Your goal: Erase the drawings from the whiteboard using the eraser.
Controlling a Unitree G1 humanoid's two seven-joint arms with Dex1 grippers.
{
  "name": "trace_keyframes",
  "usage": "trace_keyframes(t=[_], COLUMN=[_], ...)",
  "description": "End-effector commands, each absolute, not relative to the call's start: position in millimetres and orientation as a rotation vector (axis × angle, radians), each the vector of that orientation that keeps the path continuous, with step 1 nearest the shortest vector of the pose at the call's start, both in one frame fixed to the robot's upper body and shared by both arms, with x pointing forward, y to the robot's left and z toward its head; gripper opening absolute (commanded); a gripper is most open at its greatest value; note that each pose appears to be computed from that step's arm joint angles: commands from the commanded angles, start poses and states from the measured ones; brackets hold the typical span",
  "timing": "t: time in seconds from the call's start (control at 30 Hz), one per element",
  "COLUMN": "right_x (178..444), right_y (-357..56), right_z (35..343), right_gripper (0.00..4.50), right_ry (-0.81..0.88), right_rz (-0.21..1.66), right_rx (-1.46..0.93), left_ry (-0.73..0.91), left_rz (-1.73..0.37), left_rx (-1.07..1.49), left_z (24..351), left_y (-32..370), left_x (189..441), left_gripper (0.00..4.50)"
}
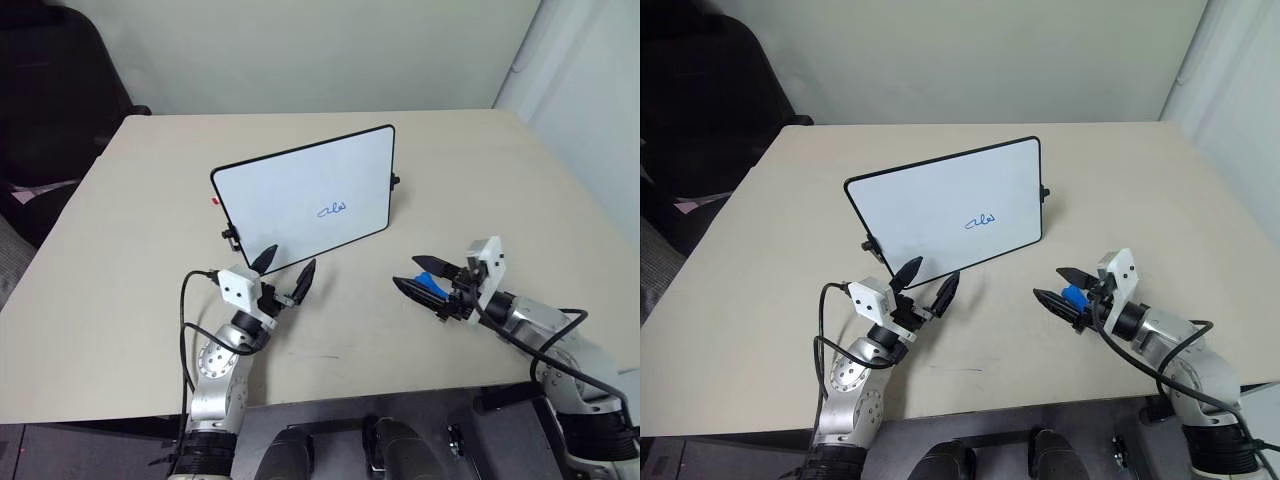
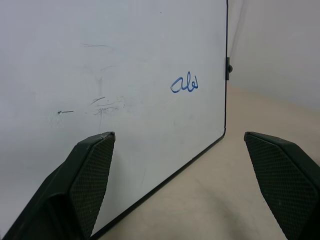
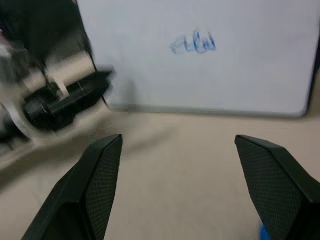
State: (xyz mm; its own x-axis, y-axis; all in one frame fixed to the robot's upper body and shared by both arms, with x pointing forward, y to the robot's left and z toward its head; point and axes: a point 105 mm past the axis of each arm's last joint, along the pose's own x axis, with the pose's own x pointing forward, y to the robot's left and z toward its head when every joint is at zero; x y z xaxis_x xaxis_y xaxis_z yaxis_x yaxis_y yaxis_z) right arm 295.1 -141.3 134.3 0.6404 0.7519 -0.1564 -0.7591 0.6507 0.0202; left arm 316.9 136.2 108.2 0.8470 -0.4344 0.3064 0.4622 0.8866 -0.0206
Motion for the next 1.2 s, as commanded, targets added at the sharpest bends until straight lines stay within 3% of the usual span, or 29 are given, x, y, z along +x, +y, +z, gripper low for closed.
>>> trace_keyframes(t=[0.03,0.2,0.47,0.87,0.97,1.2], right_x=[304,313,308,305,303,296], right_y=[-154,-167,-169,-175,-174,-172], right_z=[140,141,127,105,103,105], right_gripper=[3.8,3.8,3.8,3.8,3.2,0.79], right_ry=[0.206,0.332,0.581,0.691,0.694,0.687], right_rz=[0.769,0.693,0.725,0.726,0.737,0.784], right_rx=[-0.168,-0.244,-0.276,-0.287,-0.3,-0.328], left_ry=[-0.333,-0.332,-0.334,-0.333,-0.333,-0.331], left_rz=[-0.502,-0.509,-0.496,-0.479,-0.477,-0.475], left_rx=[-0.099,-0.116,-0.146,-0.15,-0.152,-0.158], left_z=[116,113,110,109,110,109], left_y=[128,121,112,112,113,114], left_x=[314,308,298,293,293,291], left_gripper=[4.5,4.5,4.5,4.5,4.5,4.5])
